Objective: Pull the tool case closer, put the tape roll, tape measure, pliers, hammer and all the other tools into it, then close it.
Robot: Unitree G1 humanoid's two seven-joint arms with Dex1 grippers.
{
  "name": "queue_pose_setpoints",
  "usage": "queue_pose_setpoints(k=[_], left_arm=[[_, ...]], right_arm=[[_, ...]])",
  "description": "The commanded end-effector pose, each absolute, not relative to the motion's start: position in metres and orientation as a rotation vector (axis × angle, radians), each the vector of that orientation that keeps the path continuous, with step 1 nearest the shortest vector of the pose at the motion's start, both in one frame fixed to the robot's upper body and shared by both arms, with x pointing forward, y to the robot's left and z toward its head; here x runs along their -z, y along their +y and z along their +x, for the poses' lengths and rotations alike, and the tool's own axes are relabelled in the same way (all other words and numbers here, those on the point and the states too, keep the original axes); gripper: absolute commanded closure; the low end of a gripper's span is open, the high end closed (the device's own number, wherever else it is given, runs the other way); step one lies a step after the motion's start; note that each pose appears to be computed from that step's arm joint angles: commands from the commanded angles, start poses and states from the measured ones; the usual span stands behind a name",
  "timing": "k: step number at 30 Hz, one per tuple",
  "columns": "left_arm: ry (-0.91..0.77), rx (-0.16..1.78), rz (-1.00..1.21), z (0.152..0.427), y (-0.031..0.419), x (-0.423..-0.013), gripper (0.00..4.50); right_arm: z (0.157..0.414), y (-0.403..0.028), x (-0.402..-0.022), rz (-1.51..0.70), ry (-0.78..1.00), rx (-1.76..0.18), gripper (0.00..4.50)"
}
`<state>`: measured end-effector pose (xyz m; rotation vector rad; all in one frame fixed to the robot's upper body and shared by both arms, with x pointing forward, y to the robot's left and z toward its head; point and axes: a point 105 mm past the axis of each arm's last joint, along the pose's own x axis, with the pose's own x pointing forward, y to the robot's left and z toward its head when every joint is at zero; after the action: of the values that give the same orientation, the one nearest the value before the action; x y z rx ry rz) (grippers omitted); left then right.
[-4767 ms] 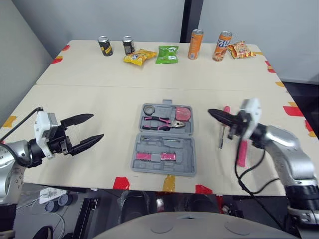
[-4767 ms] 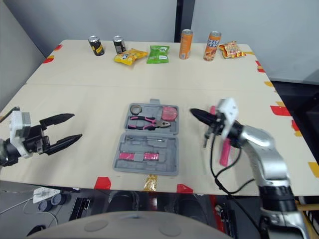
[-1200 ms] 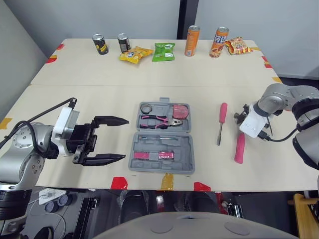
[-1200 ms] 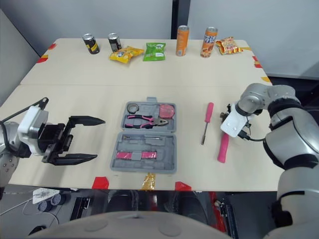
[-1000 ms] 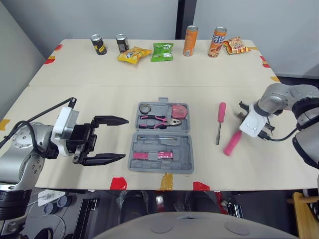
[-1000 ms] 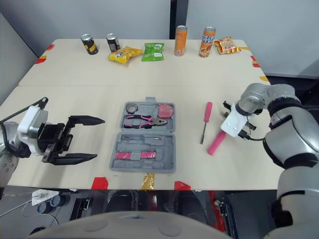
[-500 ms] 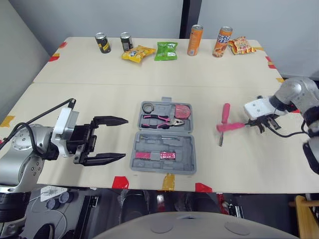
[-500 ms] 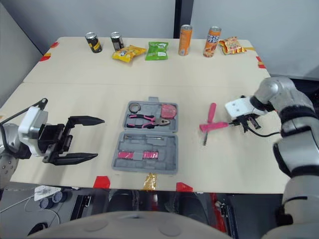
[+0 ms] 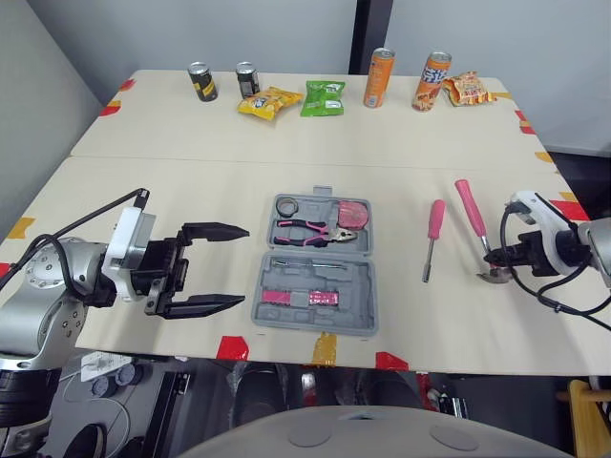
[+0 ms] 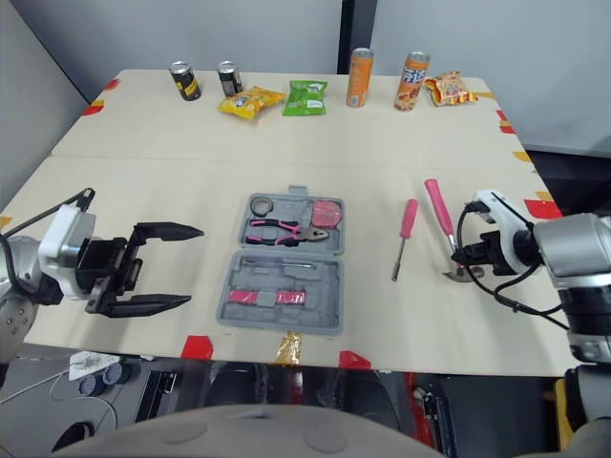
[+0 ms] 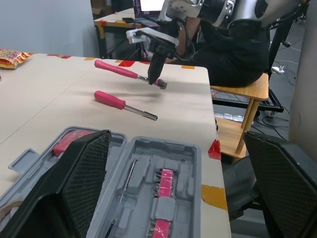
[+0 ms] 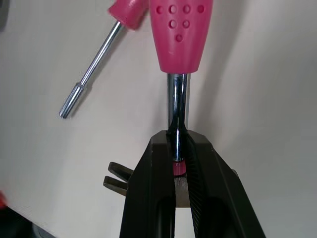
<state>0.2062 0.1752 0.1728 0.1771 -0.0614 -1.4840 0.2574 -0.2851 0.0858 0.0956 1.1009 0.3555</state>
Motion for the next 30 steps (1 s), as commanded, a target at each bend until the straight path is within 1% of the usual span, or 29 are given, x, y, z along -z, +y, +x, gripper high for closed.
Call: queue_pose_setpoints(k=[1, 7, 9, 11, 13, 15, 21, 24, 25, 28, 30], left_arm=[[-0.089, 1.509, 0.191, 0.206, 0.173, -0.178, 0.00], [-0.087, 1.512, 0.198, 0.208, 0.174, -0.178, 0.00], [-0.085, 1.511, 0.199, 0.207, 0.174, -0.178, 0.00], [-0.082, 1.506, 0.200, 0.207, 0.175, -0.178, 0.00], [-0.080, 1.502, 0.201, 0.206, 0.176, -0.177, 0.00], [-0.078, 1.502, 0.201, 0.206, 0.177, -0.177, 0.00], [-0.077, 1.499, 0.201, 0.205, 0.178, -0.177, 0.00], [-0.078, 1.498, 0.199, 0.205, 0.178, -0.176, 0.00], [-0.082, 1.498, 0.196, 0.205, 0.178, -0.176, 0.00], [-0.087, 1.501, 0.190, 0.205, 0.176, -0.175, 0.00], [-0.087, 1.504, 0.187, 0.205, 0.175, -0.174, 0.00]], right_arm=[[0.251, -0.282, -0.088, 0.114, 1.072, -0.318, 4.47], [0.257, -0.272, -0.078, 0.089, 1.038, -0.284, 4.47], [0.258, -0.270, -0.078, 0.089, 1.032, -0.284, 3.55], [0.261, -0.270, -0.079, 0.079, 1.011, -0.282, 2.94], [0.264, -0.270, -0.082, 0.077, 0.989, -0.278, 2.20], [0.267, -0.273, -0.085, 0.070, 0.966, -0.269, 1.57], [0.273, -0.280, -0.109, -0.018, 0.830, -0.309, 1.57], [0.271, -0.281, -0.117, -0.107, 0.717, -0.360, 1.57], [0.273, -0.279, -0.121, -0.119, 0.636, -0.380, 1.57], [0.264, -0.276, -0.117, -0.079, 0.523, -0.394, 1.57], [0.256, -0.276, -0.107, -0.055, 0.497, -0.393, 1.57]])
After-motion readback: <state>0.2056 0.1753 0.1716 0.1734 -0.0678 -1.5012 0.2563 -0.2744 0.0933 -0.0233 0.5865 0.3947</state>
